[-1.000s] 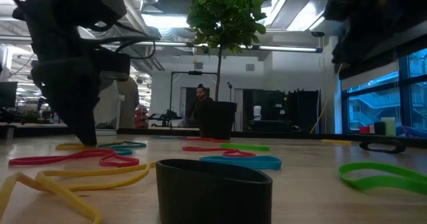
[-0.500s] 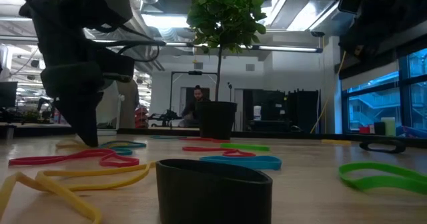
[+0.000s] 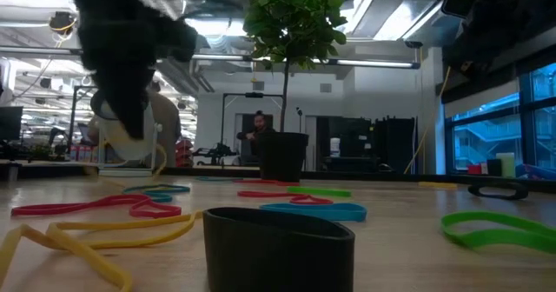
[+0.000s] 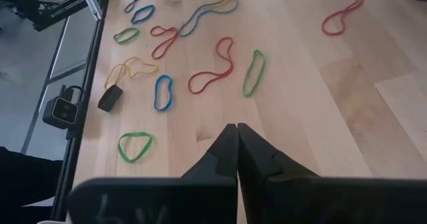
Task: Pick and place rubber bands into bin
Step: Put the yellow rubber band into the gray bin, then put the green rubber band into the gray bin
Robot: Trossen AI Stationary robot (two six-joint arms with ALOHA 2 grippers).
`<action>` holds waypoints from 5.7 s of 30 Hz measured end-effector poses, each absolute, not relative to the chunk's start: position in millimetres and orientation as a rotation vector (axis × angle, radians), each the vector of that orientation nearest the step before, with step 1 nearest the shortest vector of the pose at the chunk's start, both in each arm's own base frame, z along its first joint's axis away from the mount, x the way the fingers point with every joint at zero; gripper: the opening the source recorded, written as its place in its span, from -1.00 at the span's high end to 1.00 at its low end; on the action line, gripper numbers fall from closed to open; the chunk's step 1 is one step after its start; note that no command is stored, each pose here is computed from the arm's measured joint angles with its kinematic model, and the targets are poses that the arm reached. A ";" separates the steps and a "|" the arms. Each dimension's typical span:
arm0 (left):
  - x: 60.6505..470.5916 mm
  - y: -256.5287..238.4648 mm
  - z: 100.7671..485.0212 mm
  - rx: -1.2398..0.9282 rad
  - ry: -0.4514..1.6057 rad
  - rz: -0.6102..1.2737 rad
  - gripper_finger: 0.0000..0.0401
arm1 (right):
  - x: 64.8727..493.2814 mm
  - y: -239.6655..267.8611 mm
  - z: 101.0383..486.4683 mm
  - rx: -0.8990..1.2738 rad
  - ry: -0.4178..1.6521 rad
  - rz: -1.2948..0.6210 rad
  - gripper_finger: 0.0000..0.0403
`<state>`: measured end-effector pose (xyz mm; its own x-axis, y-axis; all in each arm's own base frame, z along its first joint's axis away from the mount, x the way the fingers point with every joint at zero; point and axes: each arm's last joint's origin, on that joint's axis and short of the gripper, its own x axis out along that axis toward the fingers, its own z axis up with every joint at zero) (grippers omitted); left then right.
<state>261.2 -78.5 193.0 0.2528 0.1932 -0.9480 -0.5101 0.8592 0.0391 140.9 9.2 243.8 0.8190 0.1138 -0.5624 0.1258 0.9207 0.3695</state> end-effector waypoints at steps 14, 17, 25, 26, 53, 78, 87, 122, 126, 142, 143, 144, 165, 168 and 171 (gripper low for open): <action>281.8 -82.2 240.9 -0.202 1.091 0.454 0.99 | 140.9 9.2 243.8 0.410 0.616 -0.007 1.00; 286.6 -82.9 254.5 -0.182 1.048 0.451 0.99 | 140.9 9.2 243.7 0.408 0.616 -0.007 1.00; 298.6 -84.3 296.3 -0.105 0.908 0.431 0.99 | 141.0 9.2 243.6 0.407 0.617 -0.007 1.00; 299.8 -84.4 301.1 -0.098 0.890 0.434 0.99 | 140.9 9.2 243.7 0.406 0.617 -0.007 1.00; 449.3 -111.7 317.5 0.313 0.521 0.180 0.99 | 140.1 5.9 241.8 0.270 0.620 -0.083 1.00; 541.6 -121.6 187.9 -0.124 0.135 -0.341 0.99 | 140.0 4.9 241.7 0.265 0.615 -0.118 1.00; 551.7 -126.1 204.1 -0.063 0.052 -0.421 0.99 | 140.0 4.9 241.7 0.265 0.615 -0.118 1.00; 539.7 -104.4 215.7 -0.136 0.384 -0.275 0.47 | 134.0 4.7 234.4 0.307 0.709 -0.148 1.00; 528.9 -96.4 229.3 -0.063 0.475 -0.230 0.81 | 133.8 4.8 234.2 0.308 0.712 -0.148 1.00; 358.1 -50.6 231.3 -0.134 0.435 0.031 0.99 | 140.9 5.1 241.8 0.387 0.606 -0.153 1.00; 343.6 -50.0 232.7 -0.135 0.425 0.046 0.99 | 143.4 5.2 244.4 0.394 0.572 -0.149 0.99; 329.8 -49.0 233.0 -0.135 0.422 0.064 0.99 | 146.2 5.2 246.4 0.391 0.543 -0.143 0.98; 159.6 -25.4 235.0 -0.088 0.307 0.109 0.99 | 308.3 11.2 211.1 0.231 1.014 -0.260 0.90; 150.4 -23.4 233.8 -0.065 0.346 0.111 0.99 | 332.5 12.2 202.7 0.221 1.110 -0.280 0.87; 143.0 -21.8 233.2 -0.030 0.371 0.108 0.99 | 354.6 13.3 193.6 0.223 1.164 -0.297 0.83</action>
